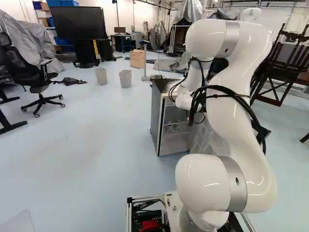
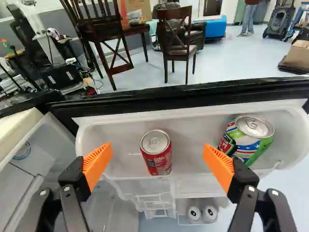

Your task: Grab a drink from the fridge

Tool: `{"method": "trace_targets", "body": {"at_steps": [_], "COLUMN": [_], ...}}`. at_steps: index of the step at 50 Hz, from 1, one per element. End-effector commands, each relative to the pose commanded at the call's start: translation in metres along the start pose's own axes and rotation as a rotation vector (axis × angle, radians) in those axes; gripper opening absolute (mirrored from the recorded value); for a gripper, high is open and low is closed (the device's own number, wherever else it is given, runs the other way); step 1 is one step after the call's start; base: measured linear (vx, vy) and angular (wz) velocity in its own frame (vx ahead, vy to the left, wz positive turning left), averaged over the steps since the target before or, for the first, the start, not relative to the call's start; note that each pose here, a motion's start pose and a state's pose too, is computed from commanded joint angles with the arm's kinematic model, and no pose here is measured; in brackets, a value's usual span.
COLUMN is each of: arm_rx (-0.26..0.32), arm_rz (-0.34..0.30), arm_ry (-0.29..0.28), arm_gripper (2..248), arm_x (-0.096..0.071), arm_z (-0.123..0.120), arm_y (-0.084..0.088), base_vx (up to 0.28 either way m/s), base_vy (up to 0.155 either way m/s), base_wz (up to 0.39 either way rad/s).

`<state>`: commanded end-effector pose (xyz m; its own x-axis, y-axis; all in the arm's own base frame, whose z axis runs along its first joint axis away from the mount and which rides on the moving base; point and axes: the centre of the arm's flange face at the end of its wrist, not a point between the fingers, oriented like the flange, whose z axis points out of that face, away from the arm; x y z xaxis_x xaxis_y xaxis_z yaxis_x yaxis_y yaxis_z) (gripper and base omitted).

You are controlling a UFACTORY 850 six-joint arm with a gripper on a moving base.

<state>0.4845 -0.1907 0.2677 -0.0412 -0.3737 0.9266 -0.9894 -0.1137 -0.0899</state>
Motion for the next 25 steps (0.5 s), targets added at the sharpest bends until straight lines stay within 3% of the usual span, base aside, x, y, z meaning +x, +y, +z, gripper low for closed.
{"method": "trace_targets", "body": {"at_steps": [25], "arm_rx": [-0.001], "arm_rz": [-0.014], "arm_ry": [0.001], "arm_gripper": [247], "arm_x": [0.0004], "arm_z": [0.0012], "arm_y": [-0.0004], "base_vx": [0.0], "base_vy": [0.0], "base_wz": [0.0]}}
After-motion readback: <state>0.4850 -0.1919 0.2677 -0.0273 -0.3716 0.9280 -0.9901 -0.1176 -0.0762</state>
